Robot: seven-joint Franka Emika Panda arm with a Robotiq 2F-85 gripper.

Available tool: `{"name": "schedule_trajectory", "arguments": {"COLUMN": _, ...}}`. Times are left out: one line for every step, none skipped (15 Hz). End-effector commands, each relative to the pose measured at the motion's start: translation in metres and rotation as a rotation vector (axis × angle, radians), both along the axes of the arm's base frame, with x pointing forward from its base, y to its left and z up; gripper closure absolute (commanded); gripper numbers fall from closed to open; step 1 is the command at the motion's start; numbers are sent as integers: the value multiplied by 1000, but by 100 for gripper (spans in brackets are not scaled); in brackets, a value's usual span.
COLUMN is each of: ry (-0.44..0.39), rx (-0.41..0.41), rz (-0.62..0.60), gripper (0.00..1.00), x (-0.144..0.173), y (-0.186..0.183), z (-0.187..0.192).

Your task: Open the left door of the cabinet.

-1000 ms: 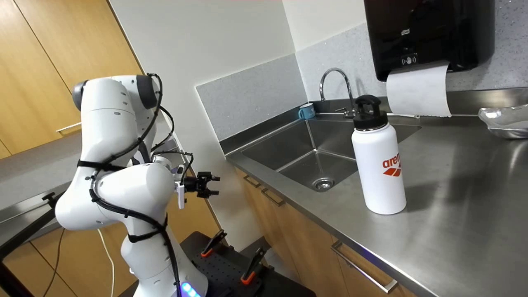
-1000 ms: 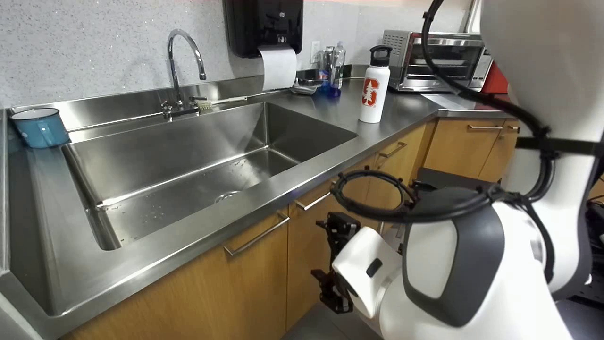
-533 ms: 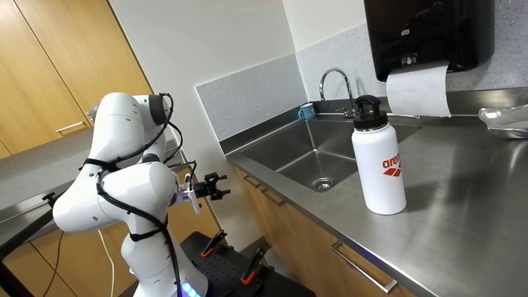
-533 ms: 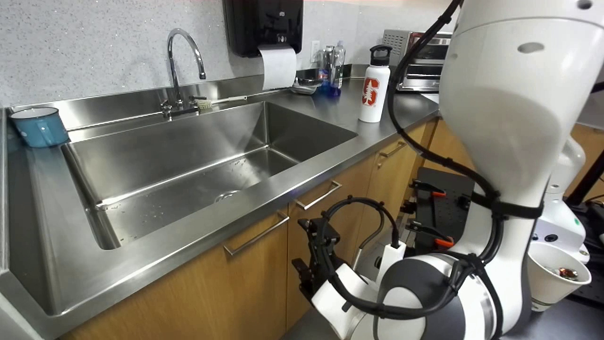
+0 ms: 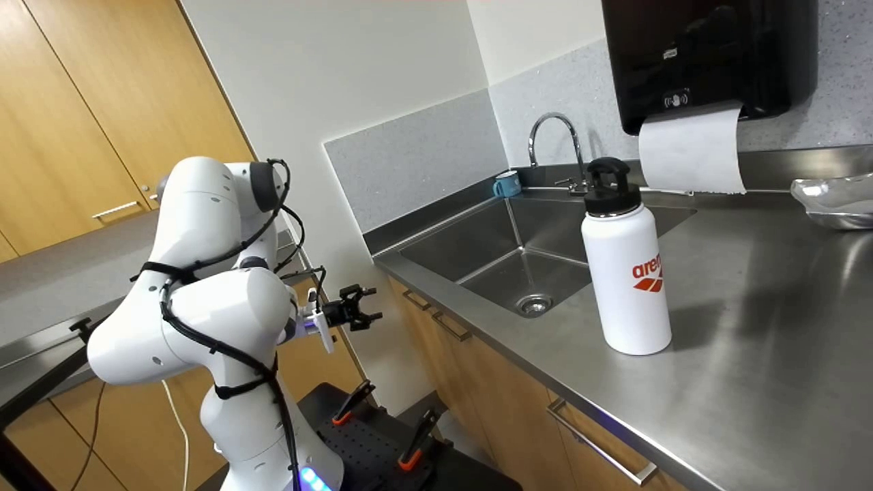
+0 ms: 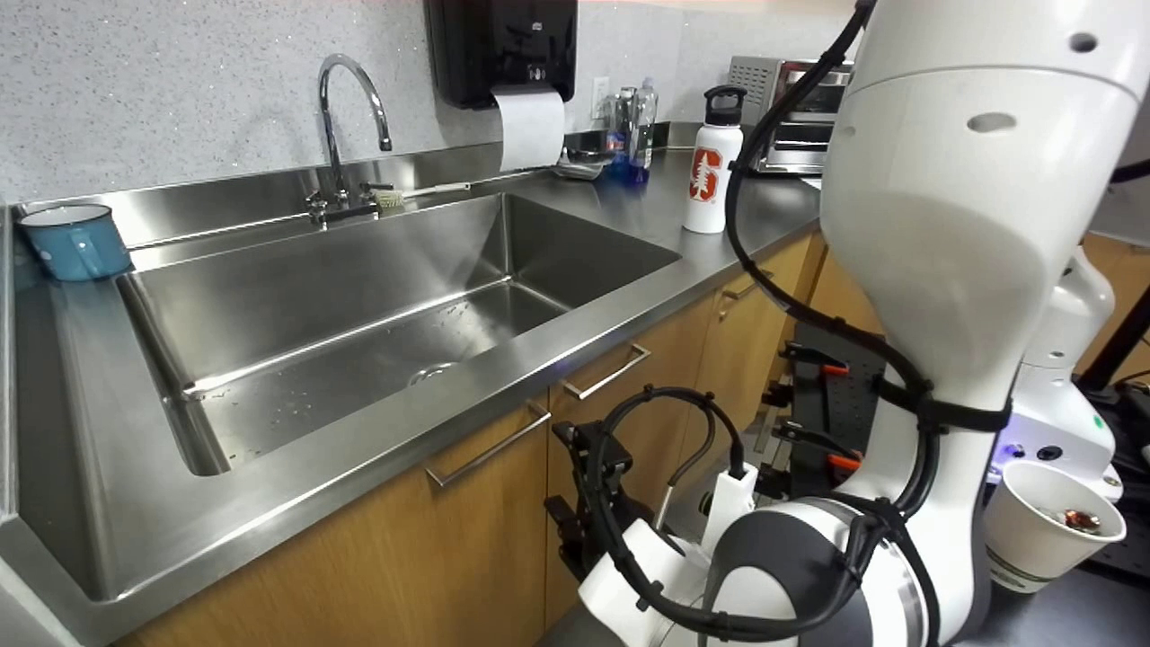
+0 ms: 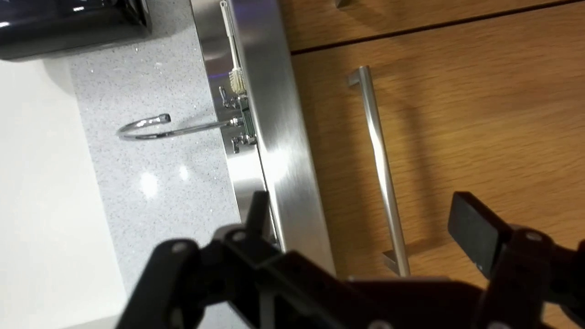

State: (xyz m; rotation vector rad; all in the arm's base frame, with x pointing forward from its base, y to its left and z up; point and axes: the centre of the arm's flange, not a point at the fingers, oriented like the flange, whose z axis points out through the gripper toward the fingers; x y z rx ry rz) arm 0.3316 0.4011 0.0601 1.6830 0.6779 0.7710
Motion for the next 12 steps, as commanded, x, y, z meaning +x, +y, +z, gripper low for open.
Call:
{"name": "schedule_trajectory", "arguments": {"ry": 34, "rx": -88, "rz": 90, "gripper": 0, "x": 21, "y": 15, "z": -13}}
{"name": "schedule_trajectory", "arguments": {"ry": 44, "rx": -107, "rz": 119, "gripper": 0, "x": 25, "y": 16, "z": -16}}
{"name": "schedule_trajectory", "arguments": {"ry": 61, "rx": -131, "rz": 132, "gripper": 0, "x": 29, "y": 17, "z": -20}}
{"name": "schedule_trajectory", "arguments": {"ry": 72, "rx": -154, "rz": 140, "gripper": 0, "x": 33, "y": 17, "z": -23}}
{"name": "schedule_trajectory", "arguments": {"ry": 82, "rx": -176, "rz": 135, "gripper": 0, "x": 37, "y": 15, "z": -28}}
{"name": "schedule_trajectory", "arguments": {"ry": 92, "rx": -192, "rz": 129, "gripper": 0, "x": 41, "y": 14, "z": -31}}
{"name": "schedule_trajectory", "arguments": {"ry": 97, "rx": -205, "rz": 120, "gripper": 0, "x": 44, "y": 11, "z": -35}}
{"name": "schedule_trajectory", "arguments": {"ry": 99, "rx": -218, "rz": 105, "gripper": 0, "x": 49, "y": 8, "z": -38}}
{"name": "schedule_trajectory", "arguments": {"ry": 99, "rx": -226, "rz": 91, "gripper": 0, "x": 53, "y": 6, "z": -42}}
{"name": "schedule_trajectory", "arguments": {"ry": 93, "rx": -227, "rz": 76, "gripper": 0, "x": 57, "y": 4, "z": -47}}
{"name": "schedule_trajectory", "arguments": {"ry": 88, "rx": -230, "rz": 63, "gripper": 0, "x": 61, "y": 2, "z": -52}}
{"name": "schedule_trajectory", "arguments": {"ry": 76, "rx": -230, "rz": 47, "gripper": 0, "x": 64, "y": 0, "z": -56}}
